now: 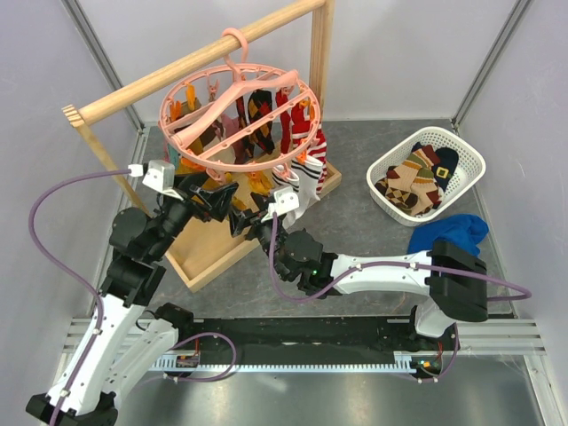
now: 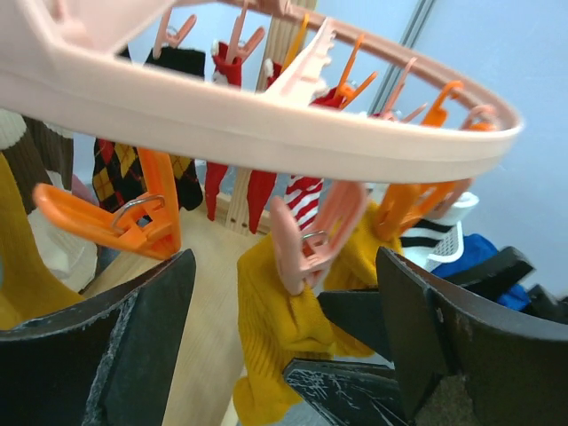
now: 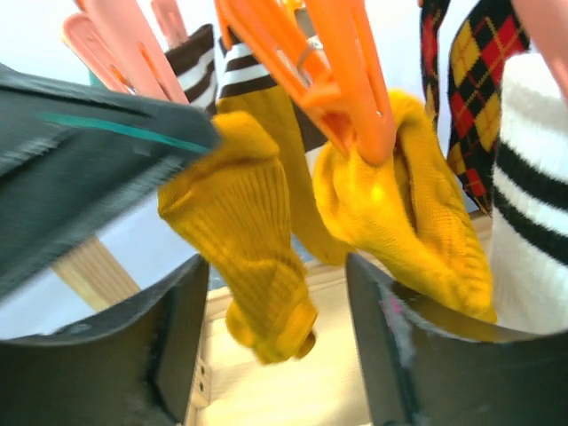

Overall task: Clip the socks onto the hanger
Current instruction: Clamp the sock onto the hanger.

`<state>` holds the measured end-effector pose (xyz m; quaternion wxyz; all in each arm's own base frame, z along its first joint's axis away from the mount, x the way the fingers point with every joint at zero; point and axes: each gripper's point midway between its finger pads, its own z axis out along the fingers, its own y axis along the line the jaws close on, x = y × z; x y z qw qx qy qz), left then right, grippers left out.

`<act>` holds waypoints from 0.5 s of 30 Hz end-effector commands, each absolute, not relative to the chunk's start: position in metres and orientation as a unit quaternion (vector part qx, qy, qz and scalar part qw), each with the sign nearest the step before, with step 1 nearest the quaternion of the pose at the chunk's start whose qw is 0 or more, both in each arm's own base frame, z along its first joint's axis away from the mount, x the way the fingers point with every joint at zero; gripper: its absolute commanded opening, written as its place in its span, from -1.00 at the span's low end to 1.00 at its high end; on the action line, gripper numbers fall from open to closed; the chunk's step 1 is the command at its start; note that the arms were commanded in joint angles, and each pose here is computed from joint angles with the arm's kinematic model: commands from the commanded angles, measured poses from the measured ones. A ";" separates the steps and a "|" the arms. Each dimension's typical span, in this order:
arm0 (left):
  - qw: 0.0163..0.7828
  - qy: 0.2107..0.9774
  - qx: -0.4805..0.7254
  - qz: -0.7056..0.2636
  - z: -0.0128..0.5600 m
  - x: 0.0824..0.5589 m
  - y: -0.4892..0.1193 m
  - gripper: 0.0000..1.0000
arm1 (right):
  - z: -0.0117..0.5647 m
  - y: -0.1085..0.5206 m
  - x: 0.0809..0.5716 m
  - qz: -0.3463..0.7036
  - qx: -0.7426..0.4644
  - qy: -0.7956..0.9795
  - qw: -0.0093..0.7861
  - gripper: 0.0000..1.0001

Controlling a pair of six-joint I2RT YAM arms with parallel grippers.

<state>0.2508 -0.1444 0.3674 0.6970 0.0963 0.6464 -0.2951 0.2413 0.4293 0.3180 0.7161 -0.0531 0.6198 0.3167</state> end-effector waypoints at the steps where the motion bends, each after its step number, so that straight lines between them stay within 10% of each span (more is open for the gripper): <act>1: 0.709 0.625 0.081 -0.315 0.402 0.227 -0.136 0.79 | 0.364 0.423 0.234 0.345 -0.059 0.596 0.722 0.49; 15: 0.702 0.672 0.022 -0.235 0.418 0.216 -0.094 0.76 | 0.392 0.405 0.236 0.308 -0.137 0.631 0.698 0.79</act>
